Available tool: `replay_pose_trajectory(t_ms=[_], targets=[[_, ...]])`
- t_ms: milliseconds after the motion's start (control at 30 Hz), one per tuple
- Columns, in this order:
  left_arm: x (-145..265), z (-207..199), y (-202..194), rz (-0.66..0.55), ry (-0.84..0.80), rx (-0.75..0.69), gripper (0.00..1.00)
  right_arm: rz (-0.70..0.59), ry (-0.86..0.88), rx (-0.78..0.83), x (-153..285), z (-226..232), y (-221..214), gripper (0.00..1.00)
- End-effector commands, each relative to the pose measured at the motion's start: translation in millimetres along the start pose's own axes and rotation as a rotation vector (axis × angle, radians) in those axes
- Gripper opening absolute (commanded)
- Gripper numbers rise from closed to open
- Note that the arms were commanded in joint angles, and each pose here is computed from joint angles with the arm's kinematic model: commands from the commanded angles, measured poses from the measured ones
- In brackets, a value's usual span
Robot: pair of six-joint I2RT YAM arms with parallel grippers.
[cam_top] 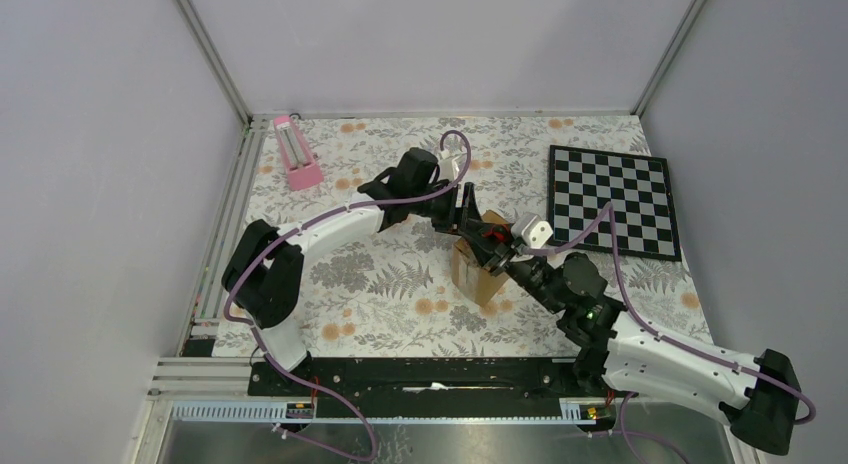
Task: Unpack the express box
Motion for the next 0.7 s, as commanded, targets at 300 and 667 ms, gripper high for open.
replay_pose_trajectory(t_ms=[300,667], targets=[[-13,53,-35,0.127,0.239,0.044,0.6,0.079,0.038,-0.03,12,3,11,0.0],[-13,53,-34,0.127,0.236,0.044,0.6,0.083,0.03,-0.008,12,2,4,0.0]])
Point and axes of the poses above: each gripper's point midway between its finger pads, its own x axis back along the fingers, its own z axis along the line the jaws close on, y = z × x, the point moved 7 cm from there along x, back along the fingers, and after that the axes turned 1 degree about -x, right-handed, at the moved point
